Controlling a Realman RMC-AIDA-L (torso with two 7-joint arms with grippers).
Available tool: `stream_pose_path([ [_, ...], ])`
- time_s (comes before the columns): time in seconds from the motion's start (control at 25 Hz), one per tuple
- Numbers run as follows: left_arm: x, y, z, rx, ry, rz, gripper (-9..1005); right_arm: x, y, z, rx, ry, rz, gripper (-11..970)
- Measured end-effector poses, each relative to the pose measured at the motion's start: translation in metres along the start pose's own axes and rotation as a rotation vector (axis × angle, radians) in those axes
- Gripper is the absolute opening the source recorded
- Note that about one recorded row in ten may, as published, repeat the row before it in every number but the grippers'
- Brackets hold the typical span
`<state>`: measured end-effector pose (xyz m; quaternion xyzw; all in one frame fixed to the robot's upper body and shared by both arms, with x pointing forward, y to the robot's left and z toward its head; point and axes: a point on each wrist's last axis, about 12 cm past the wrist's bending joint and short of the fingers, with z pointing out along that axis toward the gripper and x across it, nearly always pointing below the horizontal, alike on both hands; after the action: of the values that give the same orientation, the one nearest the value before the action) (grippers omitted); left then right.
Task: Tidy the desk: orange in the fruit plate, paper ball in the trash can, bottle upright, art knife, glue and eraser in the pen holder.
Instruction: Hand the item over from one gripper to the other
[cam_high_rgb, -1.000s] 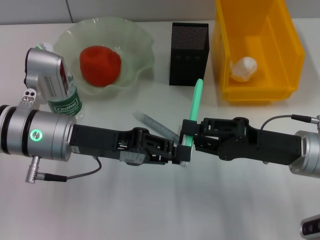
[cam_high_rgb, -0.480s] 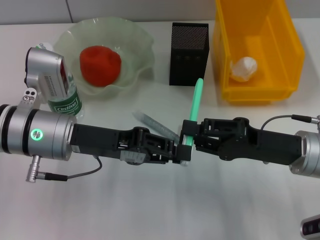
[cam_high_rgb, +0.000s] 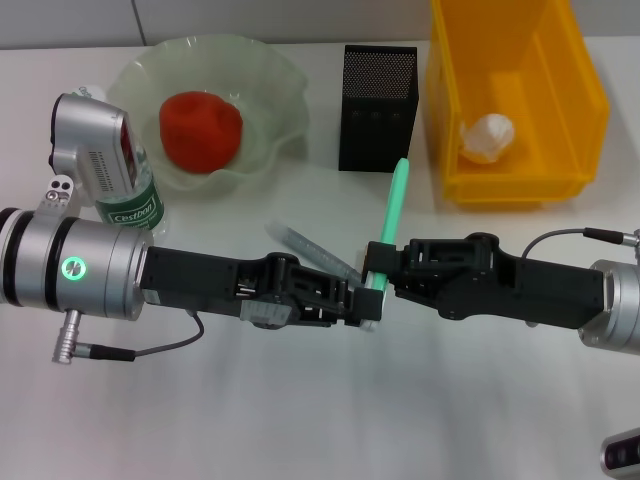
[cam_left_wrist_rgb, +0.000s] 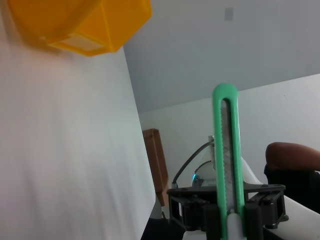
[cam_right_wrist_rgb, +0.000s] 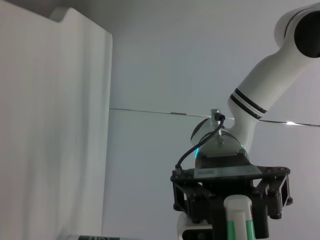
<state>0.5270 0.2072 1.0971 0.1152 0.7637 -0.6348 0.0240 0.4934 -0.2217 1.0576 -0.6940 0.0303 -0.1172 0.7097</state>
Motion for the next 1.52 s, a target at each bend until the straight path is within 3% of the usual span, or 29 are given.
stream_pose_path([
  [0.32, -0.0005, -0.0011, -0.0022, -0.005, -0.003, 0.013, 231, -0.0002, 0.0002, -0.0001, 0.001, 0.002, -0.009, 189],
  [1.0, -0.0011, 0.0002, -0.0028, -0.019, -0.01, 0.02, 236, -0.0005, 0.0005, 0.0003, 0.0, 0.003, -0.011, 189],
  [1.32, -0.0019, 0.0003, -0.0042, -0.031, -0.001, 0.027, 494, -0.0002, 0.0005, 0.0, 0.001, 0.008, -0.012, 189],
  [1.52, -0.0013, 0.0016, -0.0033, -0.045, 0.011, 0.025, 599, 0.0002, 0.0003, 0.0003, 0.001, 0.007, -0.013, 189],
])
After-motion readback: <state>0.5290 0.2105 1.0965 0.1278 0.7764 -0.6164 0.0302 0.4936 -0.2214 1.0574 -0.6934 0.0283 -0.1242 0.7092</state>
